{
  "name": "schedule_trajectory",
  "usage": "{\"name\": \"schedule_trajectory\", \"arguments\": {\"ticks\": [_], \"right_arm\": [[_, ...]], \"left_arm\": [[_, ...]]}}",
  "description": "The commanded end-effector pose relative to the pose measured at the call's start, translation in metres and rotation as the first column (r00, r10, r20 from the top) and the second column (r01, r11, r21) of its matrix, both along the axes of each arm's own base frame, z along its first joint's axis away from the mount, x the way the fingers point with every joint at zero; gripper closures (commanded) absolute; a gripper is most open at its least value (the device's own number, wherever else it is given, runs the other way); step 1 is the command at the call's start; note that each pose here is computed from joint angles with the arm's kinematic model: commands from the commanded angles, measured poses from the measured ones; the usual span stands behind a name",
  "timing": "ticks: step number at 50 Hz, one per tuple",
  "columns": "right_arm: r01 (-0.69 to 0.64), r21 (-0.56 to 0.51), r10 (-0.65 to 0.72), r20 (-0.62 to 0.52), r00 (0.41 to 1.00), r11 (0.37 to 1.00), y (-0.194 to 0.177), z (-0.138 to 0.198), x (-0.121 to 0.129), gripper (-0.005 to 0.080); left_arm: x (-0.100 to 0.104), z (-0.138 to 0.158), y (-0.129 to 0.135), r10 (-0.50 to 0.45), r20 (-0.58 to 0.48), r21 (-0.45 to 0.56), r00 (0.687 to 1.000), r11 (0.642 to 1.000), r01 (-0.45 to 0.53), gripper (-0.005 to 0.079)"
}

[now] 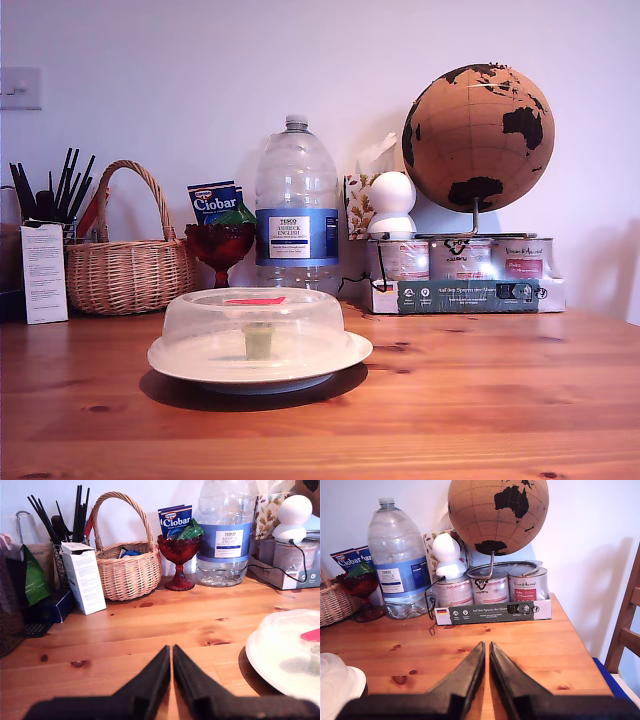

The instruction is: Lift the plastic dome with your left arm while removing the green coffee capsule from the plate using your right arm.

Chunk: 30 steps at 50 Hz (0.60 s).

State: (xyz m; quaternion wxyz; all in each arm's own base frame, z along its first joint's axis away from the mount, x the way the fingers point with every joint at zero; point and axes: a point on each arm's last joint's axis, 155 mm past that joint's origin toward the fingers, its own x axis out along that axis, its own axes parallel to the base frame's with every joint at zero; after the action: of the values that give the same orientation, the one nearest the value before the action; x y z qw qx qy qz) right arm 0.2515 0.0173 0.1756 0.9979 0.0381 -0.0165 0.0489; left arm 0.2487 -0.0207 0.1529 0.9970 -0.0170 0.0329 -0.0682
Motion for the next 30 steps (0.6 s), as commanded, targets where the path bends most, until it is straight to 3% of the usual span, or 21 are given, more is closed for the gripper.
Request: {"name": "schedule_trajectory", "arguments": {"ticks": [1, 30], "right_arm": [[0.051, 0.005, -0.051, -0.003, 0.999, 0.999, -0.0095, -0.0011, 0.0004, 0.0764], [0.051, 0.007, -0.051, 0.02, 0.998, 0.999, -0.0095, 0.0047, 0.0001, 0.0764]], "left_arm": [[-0.0036, -0.011, 0.018, 0.11, -0.104, -0.169, 0.989, 0.977, -0.126, 0.0766], [-0.003, -0.007, 0.0176, 0.108, -0.088, -0.171, 0.99, 0.978, -0.122, 0.0766]]}}
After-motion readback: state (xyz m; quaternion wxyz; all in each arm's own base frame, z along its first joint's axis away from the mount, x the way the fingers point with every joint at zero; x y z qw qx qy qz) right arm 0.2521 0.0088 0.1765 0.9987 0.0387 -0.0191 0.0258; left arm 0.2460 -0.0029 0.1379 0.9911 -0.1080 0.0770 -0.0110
